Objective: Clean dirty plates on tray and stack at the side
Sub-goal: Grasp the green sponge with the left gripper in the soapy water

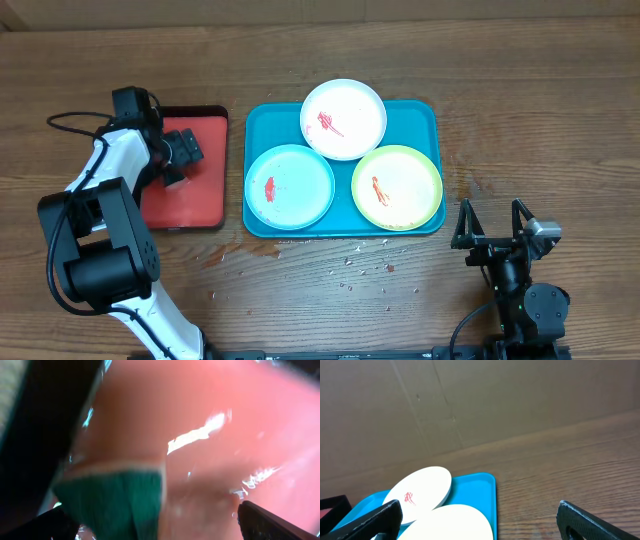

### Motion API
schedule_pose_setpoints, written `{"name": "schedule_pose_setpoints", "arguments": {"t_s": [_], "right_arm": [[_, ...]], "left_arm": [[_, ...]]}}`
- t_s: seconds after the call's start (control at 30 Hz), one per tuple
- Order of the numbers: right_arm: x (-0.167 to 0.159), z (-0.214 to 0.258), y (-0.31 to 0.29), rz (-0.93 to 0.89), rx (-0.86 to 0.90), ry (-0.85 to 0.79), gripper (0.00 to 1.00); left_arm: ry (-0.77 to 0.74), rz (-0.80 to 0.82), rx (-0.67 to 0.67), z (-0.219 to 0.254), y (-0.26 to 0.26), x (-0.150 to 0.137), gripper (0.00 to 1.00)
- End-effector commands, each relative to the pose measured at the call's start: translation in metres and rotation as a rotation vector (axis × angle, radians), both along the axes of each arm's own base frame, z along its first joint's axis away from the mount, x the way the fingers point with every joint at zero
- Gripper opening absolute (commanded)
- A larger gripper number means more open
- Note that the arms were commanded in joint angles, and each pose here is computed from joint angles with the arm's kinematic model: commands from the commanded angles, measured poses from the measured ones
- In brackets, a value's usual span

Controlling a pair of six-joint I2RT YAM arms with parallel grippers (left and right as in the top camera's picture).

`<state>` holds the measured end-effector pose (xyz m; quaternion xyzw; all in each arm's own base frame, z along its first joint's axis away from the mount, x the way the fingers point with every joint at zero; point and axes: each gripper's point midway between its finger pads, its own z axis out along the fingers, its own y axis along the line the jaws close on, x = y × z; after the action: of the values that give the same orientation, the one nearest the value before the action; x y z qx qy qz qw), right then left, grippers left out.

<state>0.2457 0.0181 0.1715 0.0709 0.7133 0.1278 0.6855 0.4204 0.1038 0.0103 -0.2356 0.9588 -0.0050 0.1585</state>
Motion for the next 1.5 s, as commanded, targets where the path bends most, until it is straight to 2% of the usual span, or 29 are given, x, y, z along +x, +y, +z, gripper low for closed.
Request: {"name": "schedule_pose_setpoints", "arguments": {"t_s": [0.0,0.13,0.23,0.27,0.33,0.43,0.47,0.63,0.67,0.7,0.73,0.77,1.03,1.13,1.27,1.33,1.47], "right_arm": [[0.0,-0.002,-0.003,-0.013,-0.004,-0.002,1.0],[0.0,-0.002,-0.003,-0.013,-0.004,-0.002,1.0],[0.0,-0.002,-0.003,-0.013,-0.004,-0.002,1.0],[0.0,-0.002,-0.003,-0.013,-0.004,-0.002,1.0],[0.0,-0.002,-0.003,-0.013,-0.004,-0.002,1.0],[0.0,-0.002,-0.003,-0.013,-0.004,-0.002,1.0],[0.0,-0.002,-0.003,-0.013,-0.004,-0.002,1.0],[0.0,-0.002,-0.003,-0.013,-0.004,-0.002,1.0],[0.0,-0.002,-0.003,-0.013,-0.004,-0.002,1.0],[0.0,-0.002,-0.003,-0.013,-0.004,-0.002,1.0],[0.0,-0.002,-0.003,-0.013,-0.004,-0.002,1.0],[0.0,-0.002,-0.003,-0.013,-0.004,-0.002,1.0],[0.0,-0.002,-0.003,-0.013,-0.004,-0.002,1.0],[0.0,-0.002,-0.003,-0.013,-0.004,-0.002,1.0],[0.0,-0.002,-0.003,-0.013,-0.004,-0.002,1.0],[0.0,-0.002,-0.003,-0.013,-0.004,-0.002,1.0],[0.0,-0.002,-0.003,-0.013,-0.004,-0.002,1.0]], "left_arm": [[-0.037,0.003,0.006,-0.002,0.003,0.012,1.0],[-0.073,0.003,0.014,0.002,0.005,0.02,1.0],[-0.082,0.002,0.016,0.002,0.005,0.022,0.85],[-0.082,0.002,0.016,0.002,0.005,0.022,0.75],[-0.079,0.002,0.014,0.001,0.005,0.021,0.44],[-0.074,0.002,0.012,-0.001,0.005,0.02,0.05],[-0.071,0.001,0.009,-0.001,0.004,0.02,0.04],[-0.046,-0.015,-0.044,-0.004,-0.006,0.014,0.04],[-0.039,-0.019,-0.059,-0.004,-0.009,0.012,0.12],[-0.03,-0.023,-0.072,-0.005,-0.012,0.009,0.38],[-0.017,-0.026,-0.088,-0.005,-0.015,0.006,0.75],[0.002,-0.028,-0.102,-0.006,-0.017,0.002,0.99],[0.156,-0.036,-0.145,-0.012,-0.027,-0.034,0.98],[0.17,-0.038,-0.149,-0.012,-0.028,-0.038,0.85],[0.18,-0.041,-0.152,-0.012,-0.029,-0.04,0.33],[0.185,-0.04,-0.152,-0.013,-0.029,-0.041,0.04],[0.188,-0.04,-0.153,-0.013,-0.029,-0.042,0.04]]}}
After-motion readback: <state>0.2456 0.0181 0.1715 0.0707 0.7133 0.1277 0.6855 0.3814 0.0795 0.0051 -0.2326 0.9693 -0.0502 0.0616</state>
